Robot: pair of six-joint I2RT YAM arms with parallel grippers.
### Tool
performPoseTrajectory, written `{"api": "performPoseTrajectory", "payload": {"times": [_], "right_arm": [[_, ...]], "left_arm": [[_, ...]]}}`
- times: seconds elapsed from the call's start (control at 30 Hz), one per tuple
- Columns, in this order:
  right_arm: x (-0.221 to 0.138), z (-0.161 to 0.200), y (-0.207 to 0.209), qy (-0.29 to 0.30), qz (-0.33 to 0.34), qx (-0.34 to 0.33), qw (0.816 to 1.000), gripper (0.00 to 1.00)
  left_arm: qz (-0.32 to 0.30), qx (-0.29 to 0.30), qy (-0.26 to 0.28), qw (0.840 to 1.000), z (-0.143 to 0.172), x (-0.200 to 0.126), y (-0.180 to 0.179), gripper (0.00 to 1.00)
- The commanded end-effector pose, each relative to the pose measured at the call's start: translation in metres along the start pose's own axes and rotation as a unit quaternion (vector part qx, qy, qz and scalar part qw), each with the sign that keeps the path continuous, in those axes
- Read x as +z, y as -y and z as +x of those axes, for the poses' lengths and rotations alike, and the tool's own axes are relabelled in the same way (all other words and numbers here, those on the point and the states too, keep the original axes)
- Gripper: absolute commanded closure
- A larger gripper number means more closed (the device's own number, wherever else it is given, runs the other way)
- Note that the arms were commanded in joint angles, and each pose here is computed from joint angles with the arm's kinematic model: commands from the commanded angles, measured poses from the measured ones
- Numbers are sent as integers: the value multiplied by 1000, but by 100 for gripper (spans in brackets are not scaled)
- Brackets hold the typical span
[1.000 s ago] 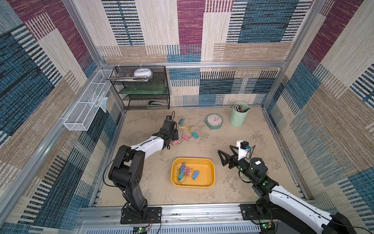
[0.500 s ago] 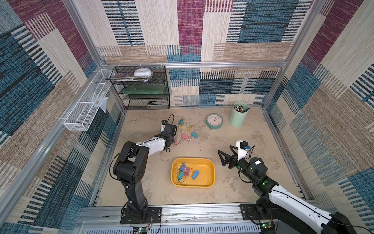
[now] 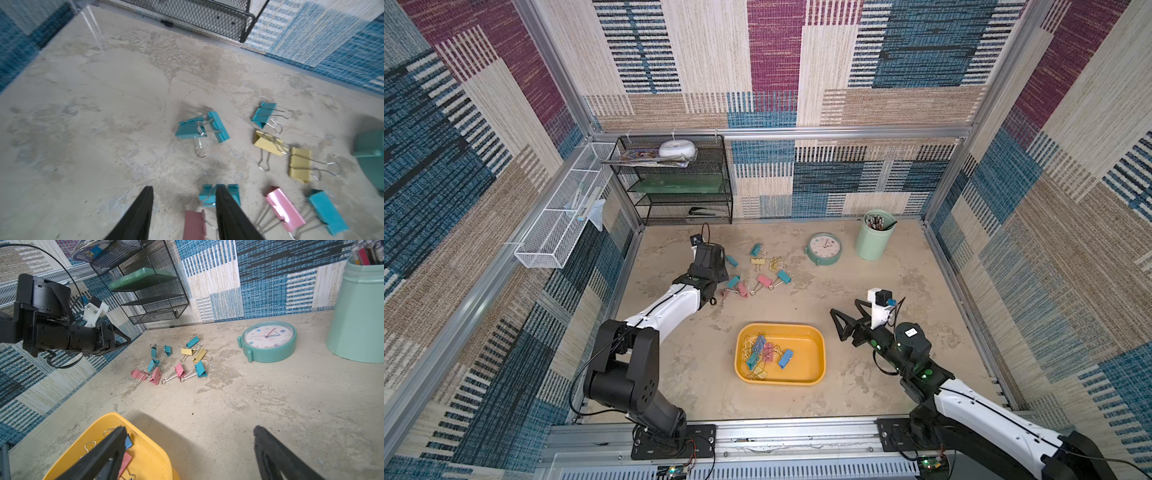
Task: Put the binder clips in the storage box
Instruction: Pick up the binder clip at the center of the board.
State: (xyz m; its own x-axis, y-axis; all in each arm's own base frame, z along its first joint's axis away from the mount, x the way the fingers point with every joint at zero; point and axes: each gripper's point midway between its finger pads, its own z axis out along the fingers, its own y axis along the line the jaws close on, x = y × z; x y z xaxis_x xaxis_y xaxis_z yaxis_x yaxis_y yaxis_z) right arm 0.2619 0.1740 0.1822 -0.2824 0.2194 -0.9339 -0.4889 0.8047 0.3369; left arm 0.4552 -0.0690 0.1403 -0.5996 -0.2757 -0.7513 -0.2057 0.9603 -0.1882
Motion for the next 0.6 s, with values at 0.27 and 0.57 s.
{"api": "performPoseTrajectory", "payload": {"times": [0.27,0.57], "right_arm": [[1,-4,-1,8,0,-2,1000,2],[1,-4,0,8,2,-4,1000,2]], "left_arm": [[68,-31,-67,995,7,51,7,38],[47,-28,-81,995,4,84,-3,42]]}}
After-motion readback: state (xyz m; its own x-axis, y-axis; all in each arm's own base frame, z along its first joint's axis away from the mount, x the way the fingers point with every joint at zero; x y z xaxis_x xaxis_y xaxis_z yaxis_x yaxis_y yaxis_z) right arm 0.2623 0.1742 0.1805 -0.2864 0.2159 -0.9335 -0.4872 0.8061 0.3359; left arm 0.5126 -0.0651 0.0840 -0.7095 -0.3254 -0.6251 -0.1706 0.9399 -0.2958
